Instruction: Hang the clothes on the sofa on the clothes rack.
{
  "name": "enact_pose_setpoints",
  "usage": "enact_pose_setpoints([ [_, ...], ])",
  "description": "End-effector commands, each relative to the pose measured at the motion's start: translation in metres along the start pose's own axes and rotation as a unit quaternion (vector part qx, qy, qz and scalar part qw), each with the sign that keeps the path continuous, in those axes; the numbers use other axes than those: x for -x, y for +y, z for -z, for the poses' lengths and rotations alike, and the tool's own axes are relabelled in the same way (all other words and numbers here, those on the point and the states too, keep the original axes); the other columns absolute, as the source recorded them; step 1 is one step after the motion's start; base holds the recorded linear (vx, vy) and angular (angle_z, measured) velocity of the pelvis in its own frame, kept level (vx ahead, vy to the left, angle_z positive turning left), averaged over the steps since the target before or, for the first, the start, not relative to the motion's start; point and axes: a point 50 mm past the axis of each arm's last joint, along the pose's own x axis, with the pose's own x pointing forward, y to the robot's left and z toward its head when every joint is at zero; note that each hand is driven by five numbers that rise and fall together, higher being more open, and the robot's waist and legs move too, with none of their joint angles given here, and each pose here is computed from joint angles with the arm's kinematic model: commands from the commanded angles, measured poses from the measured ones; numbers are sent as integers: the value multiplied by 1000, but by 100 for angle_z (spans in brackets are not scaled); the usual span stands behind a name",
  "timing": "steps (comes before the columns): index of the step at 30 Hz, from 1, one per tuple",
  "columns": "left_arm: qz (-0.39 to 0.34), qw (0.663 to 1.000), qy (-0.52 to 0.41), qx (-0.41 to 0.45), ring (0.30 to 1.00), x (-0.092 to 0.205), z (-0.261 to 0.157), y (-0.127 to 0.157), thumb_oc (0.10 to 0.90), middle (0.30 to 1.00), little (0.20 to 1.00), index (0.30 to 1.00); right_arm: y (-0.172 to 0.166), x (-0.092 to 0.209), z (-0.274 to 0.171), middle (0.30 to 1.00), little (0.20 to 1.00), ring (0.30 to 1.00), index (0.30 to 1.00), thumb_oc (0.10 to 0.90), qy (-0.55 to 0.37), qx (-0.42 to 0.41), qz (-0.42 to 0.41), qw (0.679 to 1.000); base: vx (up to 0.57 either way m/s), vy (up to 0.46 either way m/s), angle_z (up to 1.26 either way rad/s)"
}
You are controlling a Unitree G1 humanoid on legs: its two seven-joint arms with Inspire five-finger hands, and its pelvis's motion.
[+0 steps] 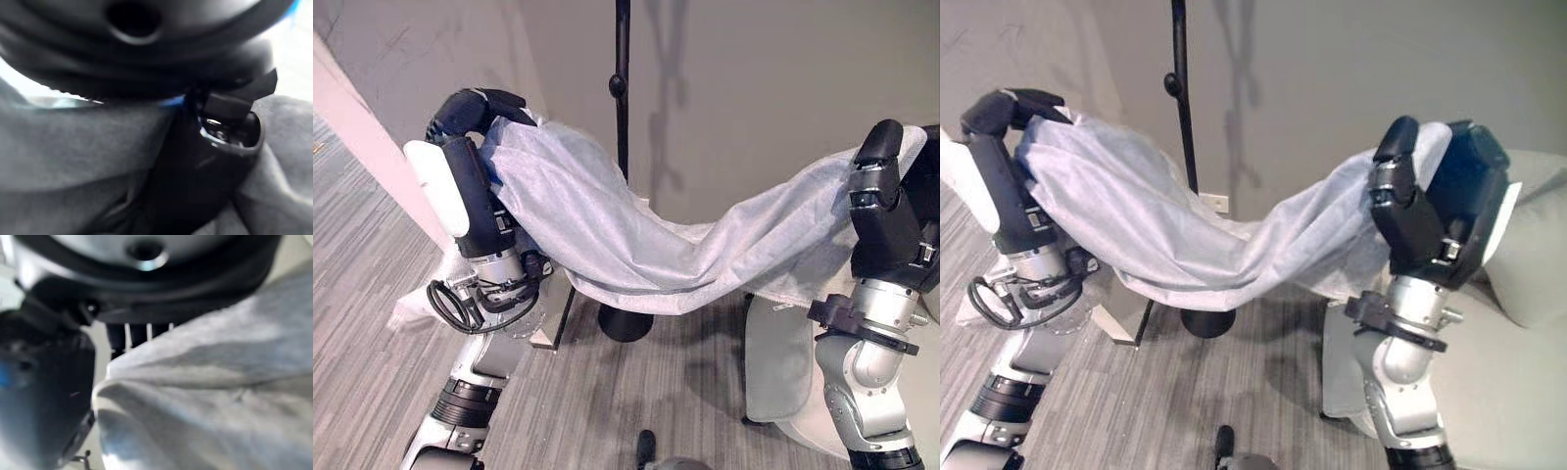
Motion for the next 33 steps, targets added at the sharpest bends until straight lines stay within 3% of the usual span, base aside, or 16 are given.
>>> enact_pose_setpoints([
  [1,-50,991,-121,12,300,-43,-26,8,400,300,300,300,4,-19,-44,300,300,300,300,400,-154,0,8,988,204,-84,-20],
  [10,-121,974,-180,-59,300,-75,-25,28,400,300,300,300,0,-42,-54,300,300,300,300,400,-219,99,0,971,179,-168,-8],
  [13,-159,957,-215,-112,300,-88,-26,53,400,300,300,300,-4,-56,-69,300,300,300,300,400,-280,173,16,944,246,-319,-11],
  [17,-181,952,-208,-132,300,-97,-23,63,400,300,300,300,-13,-69,-74,300,300,300,300,400,-305,241,31,921,106,-67,-28],
  [21,-182,950,-219,-131,300,-106,-26,62,400,300,300,300,-15,-88,-76,300,300,300,300,400,-323,287,46,901,38,43,-13],
  [26,-106,971,-172,-131,300,-120,-8,35,400,300,300,300,-20,-113,-54,300,300,300,300,400,-258,314,30,913,204,49,-38],
  [33,-95,974,-157,-130,300,-137,-6,35,400,300,300,300,-7,-120,-48,300,300,300,300,400,-241,311,-12,919,92,25,-8],
])
